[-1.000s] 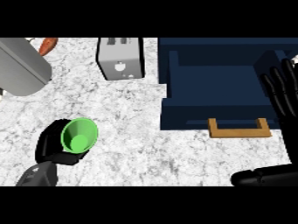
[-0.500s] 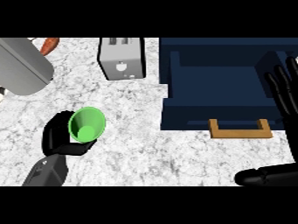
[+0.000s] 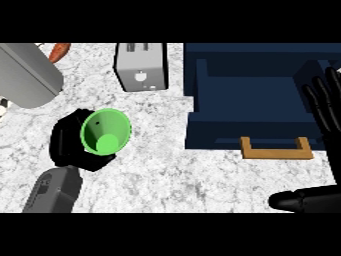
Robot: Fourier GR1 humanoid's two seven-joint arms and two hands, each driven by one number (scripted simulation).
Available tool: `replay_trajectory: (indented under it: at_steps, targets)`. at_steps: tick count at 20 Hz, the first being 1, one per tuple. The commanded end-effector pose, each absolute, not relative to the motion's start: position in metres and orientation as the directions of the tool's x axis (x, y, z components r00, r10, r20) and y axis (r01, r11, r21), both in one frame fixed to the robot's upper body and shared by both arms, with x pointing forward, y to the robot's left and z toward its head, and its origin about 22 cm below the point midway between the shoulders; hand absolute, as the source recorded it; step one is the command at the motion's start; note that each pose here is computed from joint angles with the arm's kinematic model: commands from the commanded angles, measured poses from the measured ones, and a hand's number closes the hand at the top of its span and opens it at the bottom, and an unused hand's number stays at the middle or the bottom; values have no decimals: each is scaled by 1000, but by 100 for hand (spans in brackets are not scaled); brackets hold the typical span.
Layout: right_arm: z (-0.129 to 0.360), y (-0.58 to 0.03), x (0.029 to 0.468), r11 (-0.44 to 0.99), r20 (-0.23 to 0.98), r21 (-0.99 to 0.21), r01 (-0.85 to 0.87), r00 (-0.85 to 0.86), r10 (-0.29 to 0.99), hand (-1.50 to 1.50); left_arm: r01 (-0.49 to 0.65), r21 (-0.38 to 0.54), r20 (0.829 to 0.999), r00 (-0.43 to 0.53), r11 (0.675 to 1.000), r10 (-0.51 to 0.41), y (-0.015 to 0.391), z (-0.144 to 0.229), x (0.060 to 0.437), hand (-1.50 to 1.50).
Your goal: Pick up the cup, place it into the drawer and close the drawer
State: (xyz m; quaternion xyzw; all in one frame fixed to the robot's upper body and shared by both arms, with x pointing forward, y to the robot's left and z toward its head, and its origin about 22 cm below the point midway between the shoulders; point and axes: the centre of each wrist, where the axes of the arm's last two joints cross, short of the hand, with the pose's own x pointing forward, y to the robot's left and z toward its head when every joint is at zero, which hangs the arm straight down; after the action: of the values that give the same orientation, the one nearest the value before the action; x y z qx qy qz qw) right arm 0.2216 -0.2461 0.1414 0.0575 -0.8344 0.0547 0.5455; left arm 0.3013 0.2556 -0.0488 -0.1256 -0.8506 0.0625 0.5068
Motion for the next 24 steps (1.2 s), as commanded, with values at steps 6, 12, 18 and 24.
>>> replay_trajectory:
  at_steps: [6, 12, 18, 24]
  targets:
    - [141, -238, 215, 988, 911, -22, -150, -411, -42, -150, 244, -264, 820, -452, 933, 350, 193, 57, 315, 150]
    - [142, -249, 202, 986, 907, -36, -161, -421, -35, -150, 258, -211, 811, -493, 943, 316, 173, 99, 346, 150]
    - [144, -268, 211, 986, 909, -44, -158, -415, -26, -150, 241, -154, 818, -512, 958, 261, 134, 150, 364, 150]
    - [130, -252, 219, 987, 916, -28, -158, -400, -38, -150, 237, -99, 836, -507, 967, 210, 105, 170, 385, 150]
